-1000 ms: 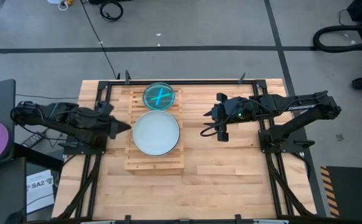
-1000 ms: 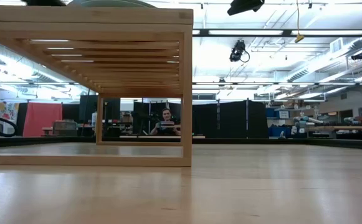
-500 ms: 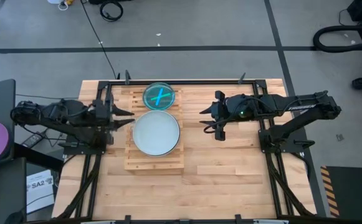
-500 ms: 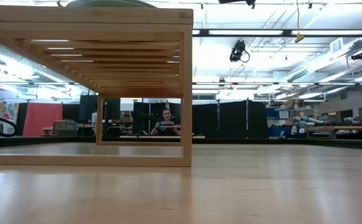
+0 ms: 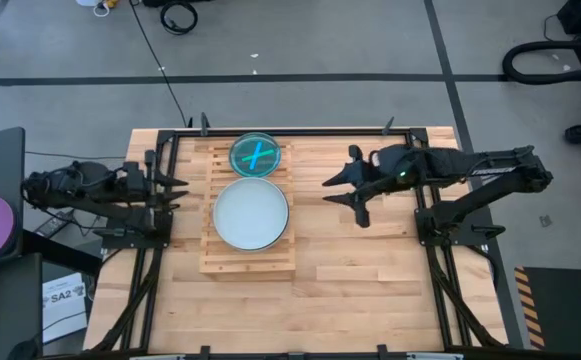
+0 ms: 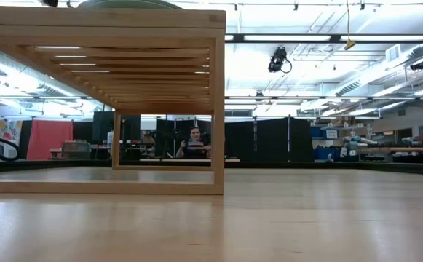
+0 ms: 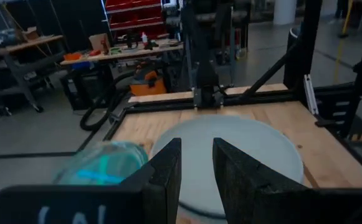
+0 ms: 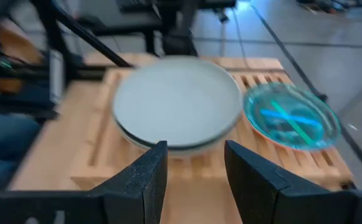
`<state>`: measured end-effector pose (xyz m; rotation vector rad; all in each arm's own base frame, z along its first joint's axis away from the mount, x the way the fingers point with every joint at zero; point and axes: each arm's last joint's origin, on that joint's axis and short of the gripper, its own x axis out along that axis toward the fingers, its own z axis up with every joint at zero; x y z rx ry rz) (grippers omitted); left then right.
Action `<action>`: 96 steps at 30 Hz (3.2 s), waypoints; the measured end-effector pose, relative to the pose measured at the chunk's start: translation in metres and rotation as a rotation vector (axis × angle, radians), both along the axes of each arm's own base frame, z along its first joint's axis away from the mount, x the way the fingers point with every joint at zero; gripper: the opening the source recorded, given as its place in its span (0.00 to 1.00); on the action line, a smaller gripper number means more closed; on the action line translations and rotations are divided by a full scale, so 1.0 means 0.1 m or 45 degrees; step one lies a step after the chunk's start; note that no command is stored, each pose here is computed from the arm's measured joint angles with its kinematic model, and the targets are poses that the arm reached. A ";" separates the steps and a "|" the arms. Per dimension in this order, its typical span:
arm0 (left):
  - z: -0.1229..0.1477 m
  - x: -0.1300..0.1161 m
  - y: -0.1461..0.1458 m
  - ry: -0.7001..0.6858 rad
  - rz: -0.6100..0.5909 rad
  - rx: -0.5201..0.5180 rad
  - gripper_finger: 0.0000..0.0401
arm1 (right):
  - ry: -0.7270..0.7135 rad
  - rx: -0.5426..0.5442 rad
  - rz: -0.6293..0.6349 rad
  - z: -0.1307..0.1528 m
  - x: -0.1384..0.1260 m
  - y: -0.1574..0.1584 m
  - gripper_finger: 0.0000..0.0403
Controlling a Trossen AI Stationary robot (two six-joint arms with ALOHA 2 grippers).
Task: Place and stack plates onto a shelf
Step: Return to Home Position
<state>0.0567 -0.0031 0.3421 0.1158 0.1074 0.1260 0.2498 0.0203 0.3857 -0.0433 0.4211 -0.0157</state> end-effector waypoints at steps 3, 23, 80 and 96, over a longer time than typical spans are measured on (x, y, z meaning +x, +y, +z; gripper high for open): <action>-0.20 -0.06 0.02 -0.041 0.005 -0.062 0.24 | -0.070 0.062 0.061 0.11 -0.12 -0.03 0.41; -1.14 0.19 -0.06 -0.180 -0.039 -0.145 0.24 | -0.299 0.110 0.138 0.50 -0.92 -0.27 0.41; -1.38 0.25 -0.03 -0.062 0.164 0.036 0.24 | -0.765 0.277 -0.146 -1.86 -1.61 -0.44 0.41; -1.41 0.26 -0.06 -0.028 0.036 -0.038 0.24 | -0.721 0.274 -0.175 -2.07 -1.56 -0.47 0.41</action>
